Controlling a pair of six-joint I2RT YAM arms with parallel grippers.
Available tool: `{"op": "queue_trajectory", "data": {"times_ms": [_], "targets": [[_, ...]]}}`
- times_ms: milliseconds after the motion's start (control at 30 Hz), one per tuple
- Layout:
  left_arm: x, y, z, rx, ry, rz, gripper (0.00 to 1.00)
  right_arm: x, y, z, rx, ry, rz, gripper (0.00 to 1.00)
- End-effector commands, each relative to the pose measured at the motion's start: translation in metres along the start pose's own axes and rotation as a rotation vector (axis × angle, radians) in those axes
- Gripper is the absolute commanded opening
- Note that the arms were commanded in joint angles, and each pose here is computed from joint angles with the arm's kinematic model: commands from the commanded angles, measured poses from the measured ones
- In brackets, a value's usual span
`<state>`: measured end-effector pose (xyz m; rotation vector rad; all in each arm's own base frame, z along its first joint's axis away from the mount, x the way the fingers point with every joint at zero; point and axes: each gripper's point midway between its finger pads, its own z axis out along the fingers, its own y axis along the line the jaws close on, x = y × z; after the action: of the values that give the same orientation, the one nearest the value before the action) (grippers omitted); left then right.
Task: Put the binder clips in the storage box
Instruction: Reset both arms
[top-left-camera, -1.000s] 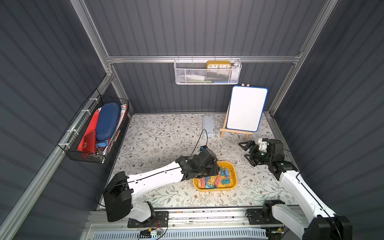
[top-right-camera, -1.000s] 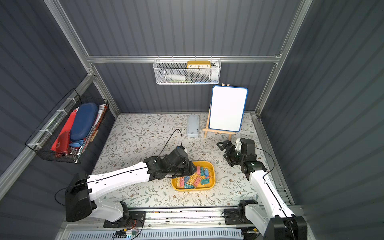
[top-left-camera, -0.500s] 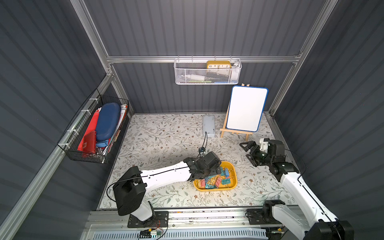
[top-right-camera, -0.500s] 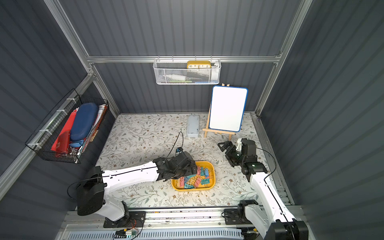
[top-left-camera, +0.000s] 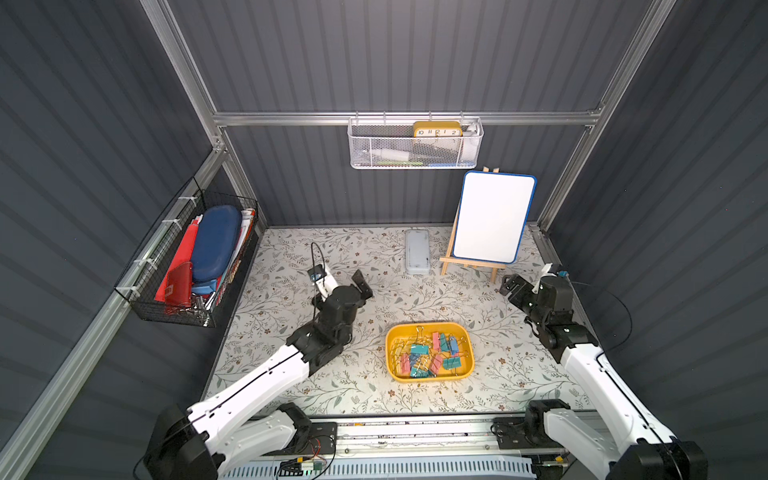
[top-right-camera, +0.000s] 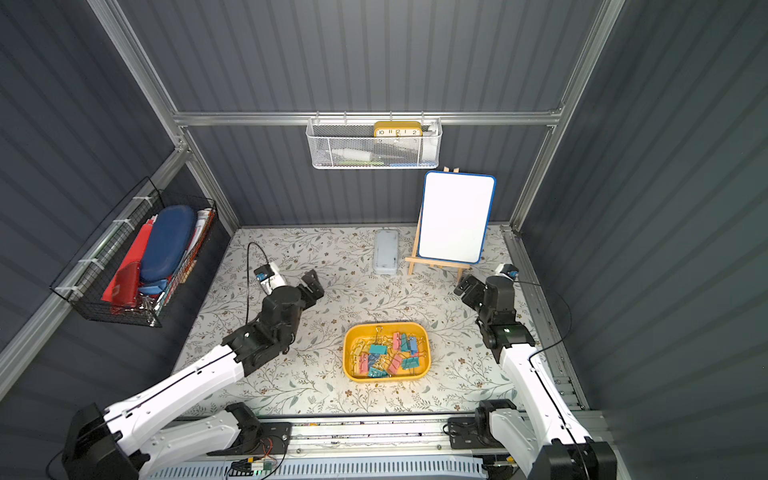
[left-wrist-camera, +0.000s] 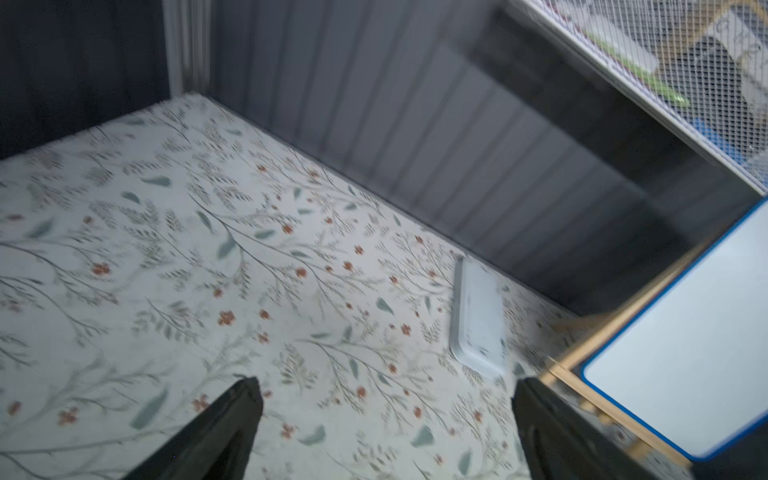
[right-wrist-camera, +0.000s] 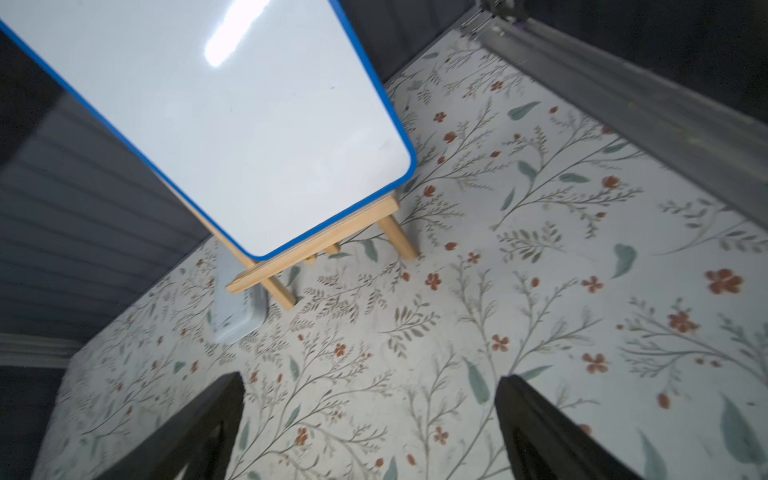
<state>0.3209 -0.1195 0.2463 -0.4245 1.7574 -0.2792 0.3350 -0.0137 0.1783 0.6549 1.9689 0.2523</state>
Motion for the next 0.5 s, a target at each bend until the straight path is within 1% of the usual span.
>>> {"op": "queue_trajectory", "data": {"times_ms": [0,33,133,200,267,333,367,433,467], "targets": [[-0.055,0.017,-0.001,0.009,-0.269,0.097,0.99,-0.008,-0.036,0.016,0.160,-0.152,-0.185,0.99],[-0.059,0.029,0.005,0.004,-0.290,0.118,0.99,-0.005,-0.043,0.021,0.188,-0.161,-0.213,0.99],[-0.068,0.060,0.029,-0.018,-0.309,0.140,0.99,0.006,-0.064,0.035,0.286,-0.146,-0.237,0.99],[-0.068,0.074,0.045,-0.019,-0.321,0.169,0.99,0.017,-0.066,0.050,0.280,-0.127,-0.270,0.99],[-0.071,0.081,0.061,-0.014,-0.328,0.214,0.99,0.011,-0.061,0.062,0.265,-0.175,-0.297,0.99],[-0.074,0.088,0.072,-0.026,-0.358,0.263,0.99,0.005,-0.055,0.068,0.245,-0.198,-0.316,0.99],[-0.074,0.091,0.076,-0.015,-0.367,0.268,0.99,0.005,-0.053,0.071,0.246,-0.190,-0.338,0.99],[-0.074,0.104,0.088,0.018,-0.366,0.258,0.99,0.008,-0.051,0.083,0.208,-0.215,-0.352,0.99],[-0.072,0.110,0.093,0.027,-0.362,0.253,0.99,0.010,-0.044,0.089,0.160,-0.235,-0.380,0.99]]}}
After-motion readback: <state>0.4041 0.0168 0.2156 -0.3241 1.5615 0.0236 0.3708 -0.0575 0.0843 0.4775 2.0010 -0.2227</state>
